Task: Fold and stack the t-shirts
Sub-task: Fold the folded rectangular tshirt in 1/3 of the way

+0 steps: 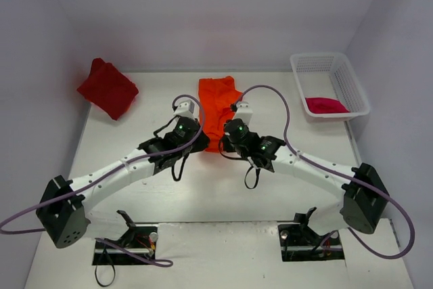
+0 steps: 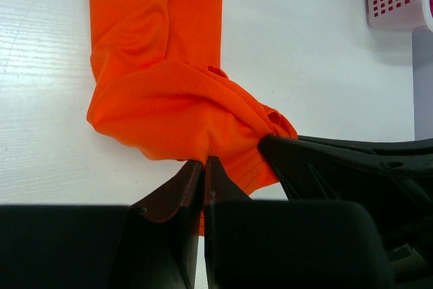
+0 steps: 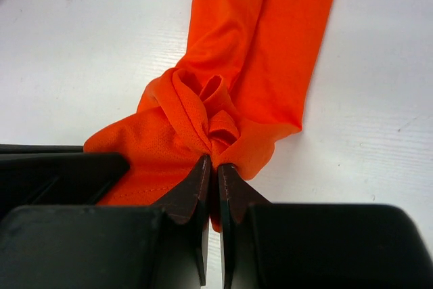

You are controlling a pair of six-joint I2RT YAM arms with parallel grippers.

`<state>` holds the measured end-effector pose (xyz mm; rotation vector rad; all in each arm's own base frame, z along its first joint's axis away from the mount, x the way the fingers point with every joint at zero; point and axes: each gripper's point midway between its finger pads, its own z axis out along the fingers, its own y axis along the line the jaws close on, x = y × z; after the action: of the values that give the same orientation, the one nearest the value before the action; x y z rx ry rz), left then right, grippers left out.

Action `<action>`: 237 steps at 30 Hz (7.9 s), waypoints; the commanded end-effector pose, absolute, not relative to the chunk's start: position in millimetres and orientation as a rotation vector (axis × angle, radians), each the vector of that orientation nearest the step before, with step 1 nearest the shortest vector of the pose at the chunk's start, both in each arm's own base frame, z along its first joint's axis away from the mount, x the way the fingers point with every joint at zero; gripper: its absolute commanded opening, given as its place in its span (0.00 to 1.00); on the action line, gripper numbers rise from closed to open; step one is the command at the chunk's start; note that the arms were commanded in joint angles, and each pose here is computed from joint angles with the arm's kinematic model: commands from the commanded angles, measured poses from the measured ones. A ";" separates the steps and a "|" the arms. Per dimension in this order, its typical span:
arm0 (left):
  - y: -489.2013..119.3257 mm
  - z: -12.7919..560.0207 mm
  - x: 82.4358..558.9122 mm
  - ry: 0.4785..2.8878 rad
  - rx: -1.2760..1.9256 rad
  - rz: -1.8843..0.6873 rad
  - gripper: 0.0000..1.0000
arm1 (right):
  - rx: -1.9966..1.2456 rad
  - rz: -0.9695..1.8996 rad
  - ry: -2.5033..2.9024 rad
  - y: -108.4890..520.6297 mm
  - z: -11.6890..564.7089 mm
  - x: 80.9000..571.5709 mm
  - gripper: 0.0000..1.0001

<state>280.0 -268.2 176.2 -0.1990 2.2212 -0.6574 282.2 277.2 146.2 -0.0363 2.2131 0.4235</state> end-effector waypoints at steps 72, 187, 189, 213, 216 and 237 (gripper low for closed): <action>-265.8 157.0 418.7 2.205 -0.276 -0.673 0.00 | -0.020 0.409 2.189 267.7 126.2 398.6 0.00; -222.0 173.9 414.9 2.111 -0.385 -0.604 0.79 | -0.120 0.473 2.184 293.3 97.9 389.1 0.50; -222.0 172.5 415.0 2.114 -0.384 -0.601 0.78 | -0.120 0.460 2.189 292.0 94.1 391.4 0.50; -217.7 168.9 418.4 2.122 -0.386 -0.591 0.78 | -0.113 0.408 2.196 285.0 77.2 424.0 0.50; -217.6 167.1 419.4 2.125 -0.385 -0.589 0.78 | -0.113 0.402 2.198 284.4 74.2 427.6 0.50; -213.5 144.4 398.4 2.165 -0.426 -0.619 0.79 | -0.075 0.398 2.152 255.2 110.4 416.1 0.50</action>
<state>390.7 -212.0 112.0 -0.4085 2.2703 -0.5405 412.6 259.0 54.8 -0.1189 2.2788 0.3522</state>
